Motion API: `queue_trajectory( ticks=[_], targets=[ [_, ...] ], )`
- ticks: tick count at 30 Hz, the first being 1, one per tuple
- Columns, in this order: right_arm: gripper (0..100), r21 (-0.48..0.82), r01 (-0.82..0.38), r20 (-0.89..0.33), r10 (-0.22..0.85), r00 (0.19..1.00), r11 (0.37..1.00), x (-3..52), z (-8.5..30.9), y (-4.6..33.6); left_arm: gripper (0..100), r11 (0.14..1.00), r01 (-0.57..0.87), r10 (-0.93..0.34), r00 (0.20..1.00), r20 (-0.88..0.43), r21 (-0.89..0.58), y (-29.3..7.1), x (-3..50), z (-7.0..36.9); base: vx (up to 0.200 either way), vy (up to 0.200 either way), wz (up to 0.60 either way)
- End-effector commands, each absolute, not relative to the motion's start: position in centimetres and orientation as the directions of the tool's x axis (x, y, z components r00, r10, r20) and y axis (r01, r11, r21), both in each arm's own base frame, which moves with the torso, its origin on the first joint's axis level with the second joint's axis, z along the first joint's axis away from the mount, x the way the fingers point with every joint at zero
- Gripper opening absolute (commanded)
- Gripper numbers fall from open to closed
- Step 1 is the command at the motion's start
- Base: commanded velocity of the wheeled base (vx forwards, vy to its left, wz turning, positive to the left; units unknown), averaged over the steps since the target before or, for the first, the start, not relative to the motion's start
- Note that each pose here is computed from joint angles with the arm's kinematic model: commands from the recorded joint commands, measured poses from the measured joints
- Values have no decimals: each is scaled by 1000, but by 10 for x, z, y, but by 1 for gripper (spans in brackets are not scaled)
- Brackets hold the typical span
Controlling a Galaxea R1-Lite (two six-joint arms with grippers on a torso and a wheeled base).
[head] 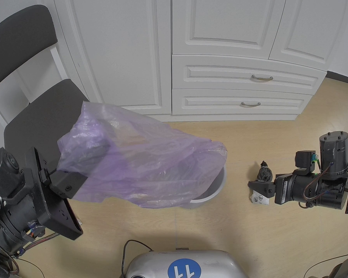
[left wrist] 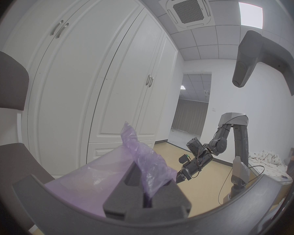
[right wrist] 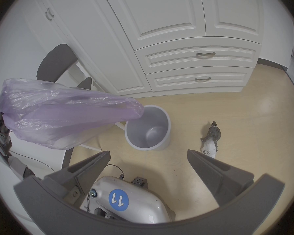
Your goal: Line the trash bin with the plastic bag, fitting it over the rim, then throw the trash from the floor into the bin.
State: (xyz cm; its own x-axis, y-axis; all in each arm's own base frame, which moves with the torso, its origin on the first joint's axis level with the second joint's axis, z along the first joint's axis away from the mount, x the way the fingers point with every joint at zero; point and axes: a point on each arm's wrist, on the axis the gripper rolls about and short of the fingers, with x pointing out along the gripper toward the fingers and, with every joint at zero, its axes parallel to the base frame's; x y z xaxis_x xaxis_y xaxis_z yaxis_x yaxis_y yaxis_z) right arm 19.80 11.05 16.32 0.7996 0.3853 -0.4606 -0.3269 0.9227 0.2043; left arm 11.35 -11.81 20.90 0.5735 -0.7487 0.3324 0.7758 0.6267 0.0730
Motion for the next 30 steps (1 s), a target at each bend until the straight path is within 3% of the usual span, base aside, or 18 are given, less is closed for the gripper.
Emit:
queue_trajectory(
  ticks=[1,7,30],
  targets=[
    [100,204,-330,-464,388,797,922,199,163,111,0,630,774,-750,583,314,67,-119,116,206,0,0,0],
    [100,205,-342,-454,398,797,917,193,164,112,0,661,748,-725,614,311,66,-117,124,206,0,0,0],
    [100,199,-344,-471,398,788,918,193,160,113,0,636,771,-745,604,285,30,-119,125,201,0,0,0]
  ],
)
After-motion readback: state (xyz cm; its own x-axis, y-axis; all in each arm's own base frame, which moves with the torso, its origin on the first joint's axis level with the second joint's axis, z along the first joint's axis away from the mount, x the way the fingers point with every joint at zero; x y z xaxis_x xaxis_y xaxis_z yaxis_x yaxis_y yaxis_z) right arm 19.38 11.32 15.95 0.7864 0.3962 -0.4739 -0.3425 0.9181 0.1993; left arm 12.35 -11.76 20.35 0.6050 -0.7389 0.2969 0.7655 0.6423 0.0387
